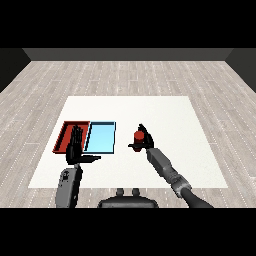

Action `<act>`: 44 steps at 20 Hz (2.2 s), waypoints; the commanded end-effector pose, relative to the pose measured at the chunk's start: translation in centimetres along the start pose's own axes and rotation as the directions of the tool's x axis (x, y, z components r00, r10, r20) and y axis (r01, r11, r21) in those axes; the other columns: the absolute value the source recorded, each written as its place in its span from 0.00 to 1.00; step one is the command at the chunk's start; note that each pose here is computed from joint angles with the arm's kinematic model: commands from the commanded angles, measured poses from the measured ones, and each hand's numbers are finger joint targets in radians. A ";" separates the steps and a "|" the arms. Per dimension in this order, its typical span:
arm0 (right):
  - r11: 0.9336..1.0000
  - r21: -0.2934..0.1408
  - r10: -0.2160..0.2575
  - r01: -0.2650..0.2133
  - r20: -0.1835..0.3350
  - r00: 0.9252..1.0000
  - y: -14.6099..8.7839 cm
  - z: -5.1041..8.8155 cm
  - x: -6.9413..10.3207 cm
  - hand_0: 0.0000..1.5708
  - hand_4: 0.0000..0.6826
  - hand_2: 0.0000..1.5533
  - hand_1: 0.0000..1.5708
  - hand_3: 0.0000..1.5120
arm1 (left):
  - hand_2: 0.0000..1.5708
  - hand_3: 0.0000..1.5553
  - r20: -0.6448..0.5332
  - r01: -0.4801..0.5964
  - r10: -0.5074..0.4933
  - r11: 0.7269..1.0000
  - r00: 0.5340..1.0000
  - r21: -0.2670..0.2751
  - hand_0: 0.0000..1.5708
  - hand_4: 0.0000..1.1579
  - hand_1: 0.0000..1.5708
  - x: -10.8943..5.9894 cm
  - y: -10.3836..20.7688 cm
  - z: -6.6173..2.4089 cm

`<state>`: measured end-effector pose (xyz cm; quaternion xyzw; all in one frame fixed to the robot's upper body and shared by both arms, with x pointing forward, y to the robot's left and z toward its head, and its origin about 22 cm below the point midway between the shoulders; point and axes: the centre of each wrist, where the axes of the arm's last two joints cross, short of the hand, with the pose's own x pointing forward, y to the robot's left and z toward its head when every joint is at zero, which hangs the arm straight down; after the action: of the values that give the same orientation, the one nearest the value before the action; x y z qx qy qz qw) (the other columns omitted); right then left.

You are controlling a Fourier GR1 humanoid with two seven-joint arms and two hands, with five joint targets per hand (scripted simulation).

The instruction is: Pick the red can and put it in the red box

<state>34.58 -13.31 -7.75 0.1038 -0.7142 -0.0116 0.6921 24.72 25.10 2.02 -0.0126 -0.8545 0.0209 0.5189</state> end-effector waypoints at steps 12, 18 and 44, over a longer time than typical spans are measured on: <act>0.984 -0.073 0.163 -0.162 0.007 0.987 0.0 0.2 -0.1 0.94 0.87 0.93 0.94 0.92 | 0.00 0.00 -0.017 0.000 0.000 1.000 1.000 0.006 0.00 0.00 0.00 1.8 -0.8 -1.18; 0.982 -0.033 0.189 -0.187 0.114 0.975 1.7 -2.8 4.1 0.91 0.91 0.92 0.91 0.90 | 0.00 0.00 -0.010 -0.012 0.011 0.999 1.000 -0.048 0.00 0.00 0.00 -0.3 -1.0 -0.97; 0.995 -0.015 0.098 -0.098 0.303 0.948 8.2 3.9 11.5 0.92 0.95 0.92 0.92 0.91 | 0.00 0.00 -0.167 -0.105 0.073 0.976 0.983 -0.191 0.00 0.00 0.00 -1.4 -9.2 -0.92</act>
<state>30.68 -9.95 3.67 0.0523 -0.8177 0.0175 0.5730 25.55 16.85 2.38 -0.0822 -0.8144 -0.0340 0.5735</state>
